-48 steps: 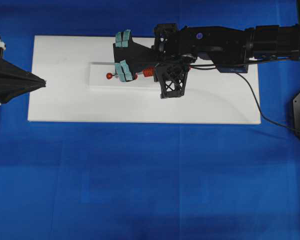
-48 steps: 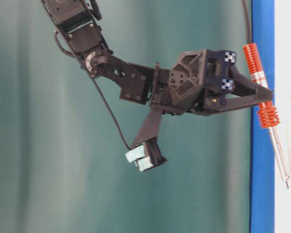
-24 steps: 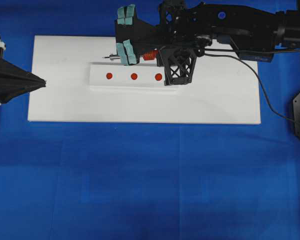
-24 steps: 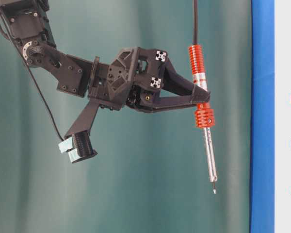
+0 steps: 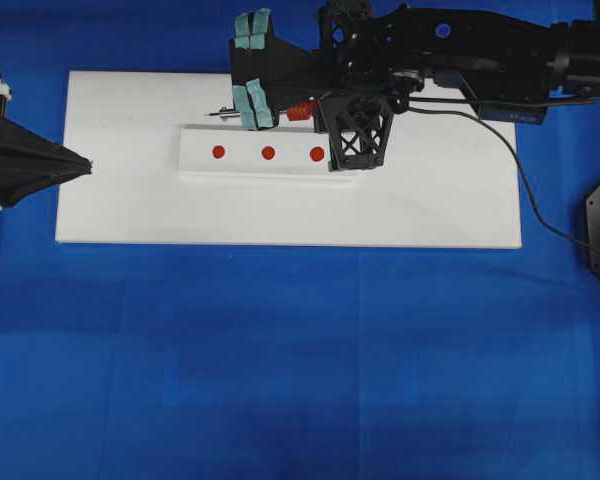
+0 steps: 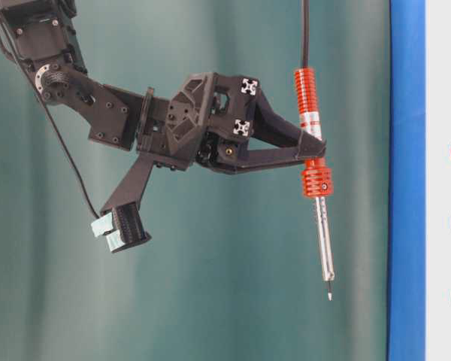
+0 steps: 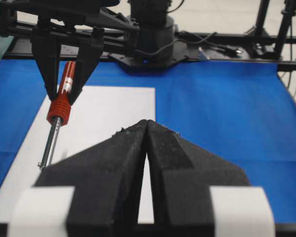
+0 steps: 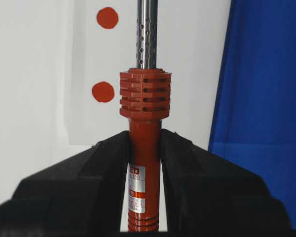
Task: Touch the tip of the soldering iron to the mark.
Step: 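Raise the iron and shift it right above the middle red dot, then lower the iron tip onto the middle red dot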
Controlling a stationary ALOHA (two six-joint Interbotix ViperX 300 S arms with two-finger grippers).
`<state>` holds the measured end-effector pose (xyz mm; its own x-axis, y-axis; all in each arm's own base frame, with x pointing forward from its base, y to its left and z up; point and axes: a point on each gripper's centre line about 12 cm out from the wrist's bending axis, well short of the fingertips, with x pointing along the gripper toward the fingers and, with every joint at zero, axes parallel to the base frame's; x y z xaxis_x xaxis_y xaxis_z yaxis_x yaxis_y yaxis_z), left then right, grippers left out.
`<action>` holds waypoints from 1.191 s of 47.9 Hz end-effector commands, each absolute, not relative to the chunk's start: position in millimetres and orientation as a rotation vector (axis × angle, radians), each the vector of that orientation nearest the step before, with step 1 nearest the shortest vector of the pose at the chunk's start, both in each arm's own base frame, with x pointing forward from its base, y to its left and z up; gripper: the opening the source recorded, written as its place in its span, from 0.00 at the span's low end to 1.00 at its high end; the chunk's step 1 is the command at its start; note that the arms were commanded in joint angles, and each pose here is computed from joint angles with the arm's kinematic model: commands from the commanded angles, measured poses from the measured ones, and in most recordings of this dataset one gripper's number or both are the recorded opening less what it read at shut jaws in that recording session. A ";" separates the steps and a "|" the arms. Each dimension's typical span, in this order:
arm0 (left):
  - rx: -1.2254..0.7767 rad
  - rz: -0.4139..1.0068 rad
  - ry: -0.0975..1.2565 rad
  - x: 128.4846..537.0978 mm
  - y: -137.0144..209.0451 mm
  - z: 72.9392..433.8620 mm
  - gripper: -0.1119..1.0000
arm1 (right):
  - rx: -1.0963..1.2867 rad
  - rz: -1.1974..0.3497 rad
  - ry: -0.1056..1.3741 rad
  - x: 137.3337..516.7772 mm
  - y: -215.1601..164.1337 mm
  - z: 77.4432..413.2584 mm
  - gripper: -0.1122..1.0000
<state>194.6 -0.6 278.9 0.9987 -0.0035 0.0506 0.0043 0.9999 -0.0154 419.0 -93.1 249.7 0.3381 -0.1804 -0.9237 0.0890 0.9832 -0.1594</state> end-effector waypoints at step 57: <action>-0.016 -0.006 -0.066 195.8 -1.0 284.0 0.10 | -0.049 -0.187 1.317 372.9 -85.3 226.8 0.16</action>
